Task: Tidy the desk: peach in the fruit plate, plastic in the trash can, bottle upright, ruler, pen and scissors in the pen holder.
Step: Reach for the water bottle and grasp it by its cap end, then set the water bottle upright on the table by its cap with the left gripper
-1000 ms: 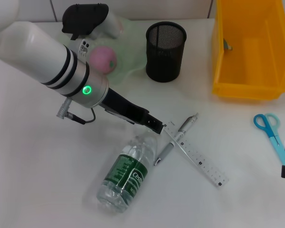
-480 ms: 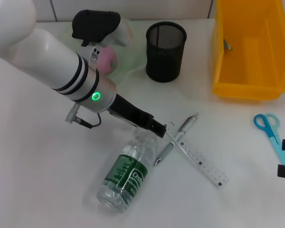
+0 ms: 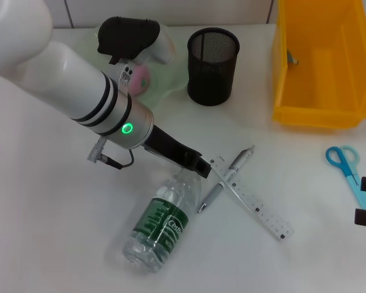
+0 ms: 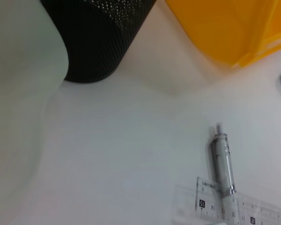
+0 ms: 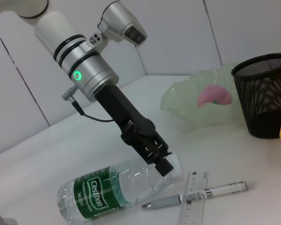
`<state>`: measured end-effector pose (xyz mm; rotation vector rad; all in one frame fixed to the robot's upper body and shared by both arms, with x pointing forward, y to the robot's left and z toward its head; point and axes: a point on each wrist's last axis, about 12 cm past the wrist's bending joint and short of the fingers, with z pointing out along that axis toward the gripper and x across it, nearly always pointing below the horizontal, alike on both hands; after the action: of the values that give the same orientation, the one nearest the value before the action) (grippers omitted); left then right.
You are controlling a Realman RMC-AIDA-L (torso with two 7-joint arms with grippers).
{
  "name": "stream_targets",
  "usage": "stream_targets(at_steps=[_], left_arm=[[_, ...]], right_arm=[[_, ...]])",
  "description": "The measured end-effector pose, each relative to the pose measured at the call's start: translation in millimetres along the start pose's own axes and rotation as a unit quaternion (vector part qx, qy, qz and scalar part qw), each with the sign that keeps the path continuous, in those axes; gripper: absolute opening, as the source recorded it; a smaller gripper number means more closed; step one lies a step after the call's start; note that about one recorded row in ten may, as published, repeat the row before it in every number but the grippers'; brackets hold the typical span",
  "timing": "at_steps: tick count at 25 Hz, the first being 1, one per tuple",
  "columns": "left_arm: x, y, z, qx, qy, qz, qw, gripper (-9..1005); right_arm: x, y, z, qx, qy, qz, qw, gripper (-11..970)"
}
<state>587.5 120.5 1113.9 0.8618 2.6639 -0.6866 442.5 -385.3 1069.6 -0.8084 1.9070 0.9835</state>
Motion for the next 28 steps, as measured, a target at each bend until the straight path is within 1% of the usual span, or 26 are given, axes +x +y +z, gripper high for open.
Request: stream_targets(at_steps=[1,6,11,16,19,21,22,23,25,26,27,28], left_arm=[[0.6,-0.2,0.4,0.000,0.001,0.000,1.000,686],[1.7,-0.6,1.3,0.000,0.003,0.003,1.000,483],[3.6,-2.0,2.1,0.000,0.004,0.016,1.000,444],[6.6,-3.1,-1.3,0.002,-0.005,0.027,1.000,445],[8.9,-6.4,-11.4,0.005,-0.033,0.041,0.999,445],[13.0,-7.4,-21.7,0.009,-0.062,0.047,0.997,444],[13.0,-7.4,-21.7,0.009,-0.062,0.047,0.997,444],[17.1,-6.2,-30.3,0.013,-0.086,0.047,0.995,444],[22.5,-2.3,-41.1,0.021,-0.118,0.044,0.992,444],[26.3,1.1,-47.7,0.028,-0.137,0.042,0.989,444],[34.6,7.6,-55.3,0.041,-0.165,0.041,0.985,444],[37.6,10.0,-57.5,0.046,-0.175,0.040,0.983,444]], right_arm=[[-0.1,0.1,0.0,0.000,-0.001,0.000,1.000,817],[-0.6,-0.2,0.1,0.000,-0.002,0.000,1.000,817],[-0.9,-0.4,0.1,0.001,-0.003,0.000,1.000,816],[-1.0,-0.5,0.1,0.001,-0.003,0.001,1.000,816],[-1.5,-0.4,0.7,0.002,-0.007,0.001,1.000,816],[-1.6,-0.2,1.7,0.002,-0.009,0.001,1.000,816],[-1.5,0.0,2.3,0.001,-0.010,0.001,1.000,816],[-1.7,0.0,2.8,0.001,-0.011,0.001,1.000,816],[-2.6,-0.2,4.0,0.001,-0.014,0.000,1.000,817],[-3.5,-0.5,4.7,0.001,-0.017,0.000,1.000,817],[-4.4,-0.8,5.3,0.001,-0.019,0.000,1.000,817],[-5.4,-1.1,6.4,0.001,-0.021,0.000,1.000,817]])
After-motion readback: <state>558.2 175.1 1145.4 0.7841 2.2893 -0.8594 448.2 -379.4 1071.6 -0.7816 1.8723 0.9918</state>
